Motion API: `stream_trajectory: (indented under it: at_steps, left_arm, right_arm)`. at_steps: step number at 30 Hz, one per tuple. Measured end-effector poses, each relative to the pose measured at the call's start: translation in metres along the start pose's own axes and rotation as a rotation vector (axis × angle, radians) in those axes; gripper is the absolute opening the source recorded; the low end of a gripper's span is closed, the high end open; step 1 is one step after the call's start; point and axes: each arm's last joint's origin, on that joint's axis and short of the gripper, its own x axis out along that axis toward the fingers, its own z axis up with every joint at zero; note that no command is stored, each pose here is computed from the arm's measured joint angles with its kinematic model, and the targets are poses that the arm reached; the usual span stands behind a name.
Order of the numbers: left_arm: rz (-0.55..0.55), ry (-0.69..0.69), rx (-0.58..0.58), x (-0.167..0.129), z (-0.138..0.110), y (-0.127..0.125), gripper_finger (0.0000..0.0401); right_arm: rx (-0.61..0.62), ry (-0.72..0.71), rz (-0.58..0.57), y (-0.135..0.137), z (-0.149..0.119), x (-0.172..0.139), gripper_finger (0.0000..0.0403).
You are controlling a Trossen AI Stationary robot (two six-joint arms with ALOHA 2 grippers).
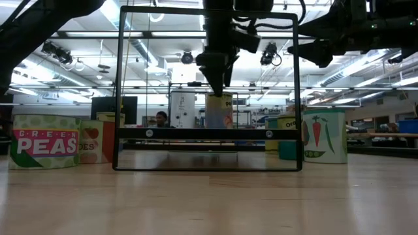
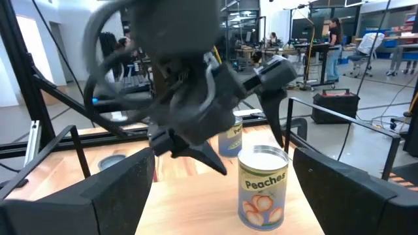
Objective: Pick and place cans onto a shelf
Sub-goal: Put the canned peaches on the shelf
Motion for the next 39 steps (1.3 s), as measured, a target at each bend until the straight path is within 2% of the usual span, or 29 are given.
stream_trajectory:
  at_steps: [3, 18, 29, 34, 39]
  left_arm:
    - [0.064, 0.022, 0.042, -0.002, 0.001, -0.001, 0.0400]
    - [0.086, 0.048, 0.025, 0.012, -0.009, 0.022, 0.0400]
    - [0.125, 0.006, 0.020, 0.024, -0.012, 0.046, 0.0400]
    - [0.104, -0.024, 0.012, 0.027, -0.012, 0.050, 0.0400]
    - [0.146, -0.039, 0.007, 0.027, -0.010, 0.055, 0.0400]
  right_arm:
    - [0.000, -0.005, 0.002, 0.000, 0.001, 0.000, 0.0372]
    - [0.002, -0.014, 0.006, 0.001, 0.001, 0.000, 0.0372]
    - [0.003, -0.015, 0.006, 0.001, 0.002, 0.000, 0.0372]
    - [-0.007, -0.013, 0.005, 0.001, 0.001, 0.000, 0.0372]
    - [-0.009, -0.013, 0.005, 0.001, 0.001, 0.000, 0.0372]
